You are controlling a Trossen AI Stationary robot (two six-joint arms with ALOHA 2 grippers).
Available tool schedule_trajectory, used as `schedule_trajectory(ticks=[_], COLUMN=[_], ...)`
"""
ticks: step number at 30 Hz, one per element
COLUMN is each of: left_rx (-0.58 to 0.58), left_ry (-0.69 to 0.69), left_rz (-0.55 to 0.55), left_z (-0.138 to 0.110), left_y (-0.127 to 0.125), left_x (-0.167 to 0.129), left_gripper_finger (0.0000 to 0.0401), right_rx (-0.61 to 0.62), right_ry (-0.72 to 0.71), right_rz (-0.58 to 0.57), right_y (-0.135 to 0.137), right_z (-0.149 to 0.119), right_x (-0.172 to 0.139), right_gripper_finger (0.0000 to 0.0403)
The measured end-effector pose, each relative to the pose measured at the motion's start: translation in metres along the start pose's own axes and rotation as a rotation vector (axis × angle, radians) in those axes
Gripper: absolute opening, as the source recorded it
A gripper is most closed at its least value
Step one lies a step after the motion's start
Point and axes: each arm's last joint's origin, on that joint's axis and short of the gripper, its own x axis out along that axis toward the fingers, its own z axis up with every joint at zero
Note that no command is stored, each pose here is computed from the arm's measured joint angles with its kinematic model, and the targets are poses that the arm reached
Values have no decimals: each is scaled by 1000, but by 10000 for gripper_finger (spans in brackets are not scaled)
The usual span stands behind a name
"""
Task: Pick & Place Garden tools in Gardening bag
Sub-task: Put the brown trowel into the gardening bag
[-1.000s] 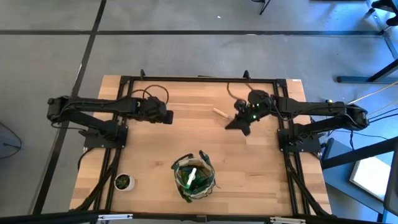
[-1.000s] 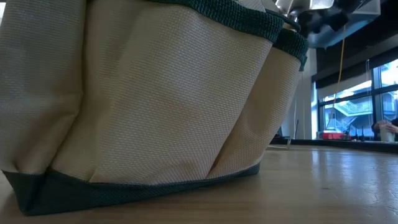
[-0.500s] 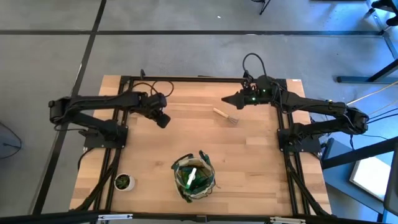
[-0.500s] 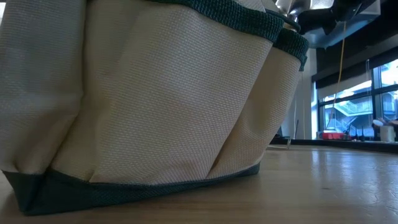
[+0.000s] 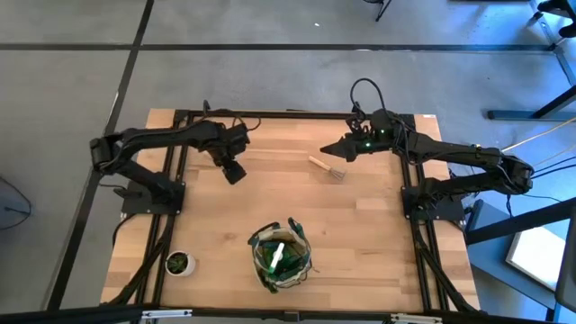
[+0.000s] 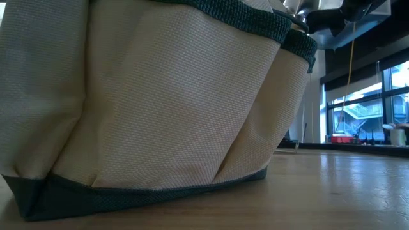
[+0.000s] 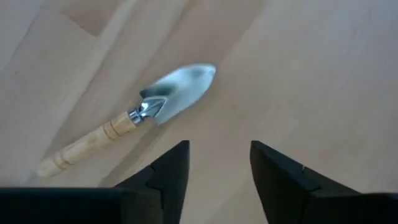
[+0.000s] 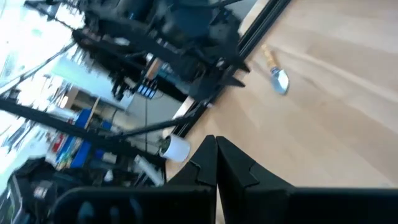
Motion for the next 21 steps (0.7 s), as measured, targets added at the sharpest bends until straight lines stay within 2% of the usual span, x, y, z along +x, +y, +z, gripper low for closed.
schedule_trajectory(ticks=[3, 8, 11, 16, 21], left_rx=[109, 212, 157, 60, 223], left_ry=[93, 157, 193, 393, 475], left_rz=[29, 185, 234, 231, 232], left_z=[7, 23, 31, 35, 38], left_y=[-2, -2, 1, 15, 18], left_x=[-4, -10, -5, 19, 33], left_gripper_finger=[180, 189, 189, 189, 189], right_rx=[-27, -15, -23, -22, 9], right_ry=[31, 53, 54, 56, 63], right_rz=[24, 60, 67, 68, 73], right_y=[1, 2, 3, 3, 3], right_z=[-1, -1, -1, -1, -1], right_x=[0, 0, 0, 0, 0], right_gripper_finger=[2, 2, 2, 2, 2])
